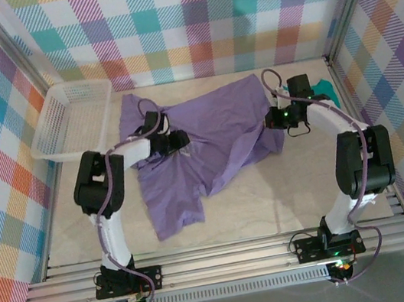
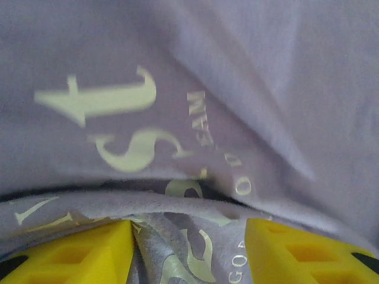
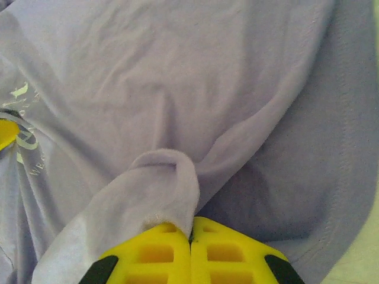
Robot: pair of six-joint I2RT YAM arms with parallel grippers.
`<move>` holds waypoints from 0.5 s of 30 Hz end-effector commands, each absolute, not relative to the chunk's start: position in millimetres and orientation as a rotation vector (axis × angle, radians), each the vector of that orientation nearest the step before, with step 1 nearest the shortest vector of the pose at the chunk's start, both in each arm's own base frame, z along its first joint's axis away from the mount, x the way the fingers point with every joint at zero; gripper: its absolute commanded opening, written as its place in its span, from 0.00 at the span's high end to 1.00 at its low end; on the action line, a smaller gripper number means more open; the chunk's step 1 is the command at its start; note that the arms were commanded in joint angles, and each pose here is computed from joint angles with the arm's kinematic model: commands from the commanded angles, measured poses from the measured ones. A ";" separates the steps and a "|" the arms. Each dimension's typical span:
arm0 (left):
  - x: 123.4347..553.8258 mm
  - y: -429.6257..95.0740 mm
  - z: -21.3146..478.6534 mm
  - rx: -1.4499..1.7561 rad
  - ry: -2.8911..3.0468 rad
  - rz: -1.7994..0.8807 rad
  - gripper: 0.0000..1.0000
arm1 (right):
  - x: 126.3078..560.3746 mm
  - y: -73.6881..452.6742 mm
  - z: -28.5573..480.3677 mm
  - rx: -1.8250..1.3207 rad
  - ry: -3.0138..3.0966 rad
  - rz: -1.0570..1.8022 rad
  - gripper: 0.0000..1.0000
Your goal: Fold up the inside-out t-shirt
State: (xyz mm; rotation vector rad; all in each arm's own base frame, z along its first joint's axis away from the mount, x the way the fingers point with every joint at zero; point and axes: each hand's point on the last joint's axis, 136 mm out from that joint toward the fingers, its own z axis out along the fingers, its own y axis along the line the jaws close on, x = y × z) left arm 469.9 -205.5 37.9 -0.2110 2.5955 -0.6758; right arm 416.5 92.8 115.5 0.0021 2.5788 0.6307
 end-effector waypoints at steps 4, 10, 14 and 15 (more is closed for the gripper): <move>479.0 -203.9 61.9 -0.170 2.599 -0.666 0.46 | 438.3 83.3 124.4 0.040 2.569 0.596 1.00; 376.6 -152.6 76.2 -0.280 2.596 -0.548 0.44 | 411.7 92.7 129.6 0.028 2.553 0.650 1.00; 281.6 -100.0 46.3 -0.400 2.777 -0.287 0.44 | 387.8 103.6 126.8 -0.003 2.570 0.668 1.00; 261.3 -91.9 42.3 -0.417 2.813 -0.243 0.44 | 384.1 105.8 127.1 -0.011 2.570 0.679 1.00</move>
